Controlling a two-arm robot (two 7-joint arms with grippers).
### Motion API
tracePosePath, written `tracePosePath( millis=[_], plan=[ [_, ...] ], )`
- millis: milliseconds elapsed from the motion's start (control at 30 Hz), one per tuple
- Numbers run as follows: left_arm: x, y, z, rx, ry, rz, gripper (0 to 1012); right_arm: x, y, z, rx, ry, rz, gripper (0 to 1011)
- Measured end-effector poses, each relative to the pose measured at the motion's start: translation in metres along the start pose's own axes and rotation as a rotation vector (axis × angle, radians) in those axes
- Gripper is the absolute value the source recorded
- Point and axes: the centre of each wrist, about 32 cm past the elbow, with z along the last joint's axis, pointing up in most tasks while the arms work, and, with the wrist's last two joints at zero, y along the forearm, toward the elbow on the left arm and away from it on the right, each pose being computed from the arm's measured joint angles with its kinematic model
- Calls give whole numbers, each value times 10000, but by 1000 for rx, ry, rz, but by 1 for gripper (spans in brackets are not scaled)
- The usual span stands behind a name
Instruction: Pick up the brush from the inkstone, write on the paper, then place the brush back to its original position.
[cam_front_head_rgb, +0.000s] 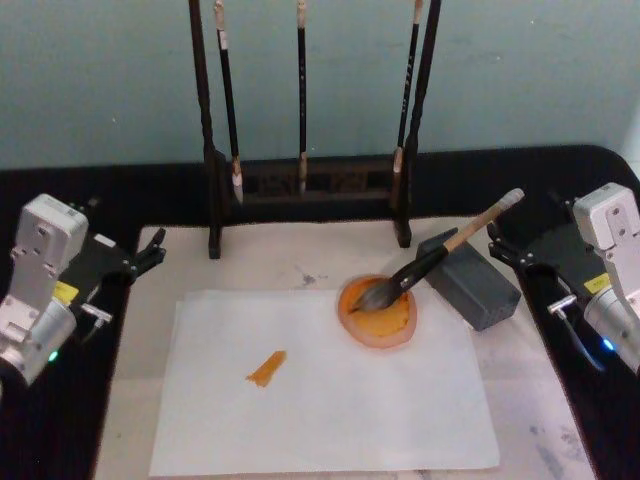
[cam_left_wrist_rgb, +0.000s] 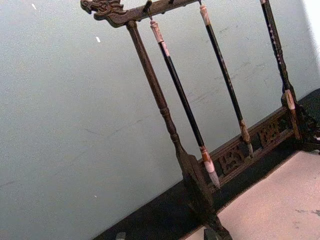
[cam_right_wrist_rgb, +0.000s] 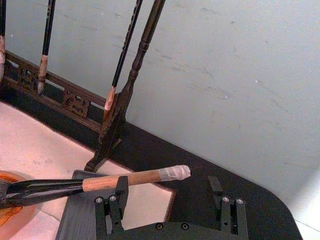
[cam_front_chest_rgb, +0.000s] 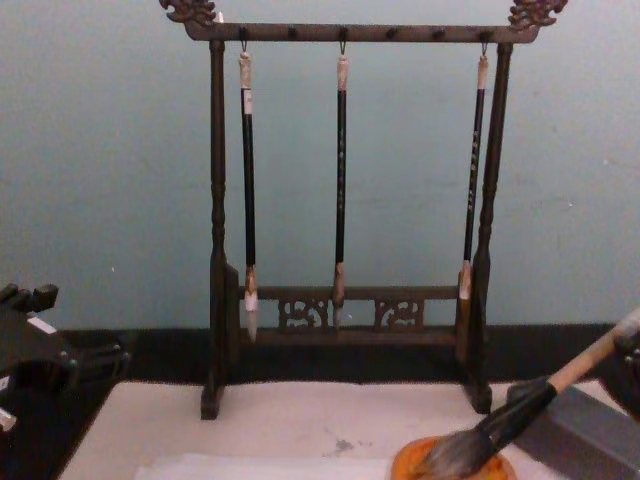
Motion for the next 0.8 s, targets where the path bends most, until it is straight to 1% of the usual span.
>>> tracePosePath(
  millis=[800],
  plan=[
    [0,0,0,0,0,0,1010,0,0,0,0,0,0,1000]
  ],
)
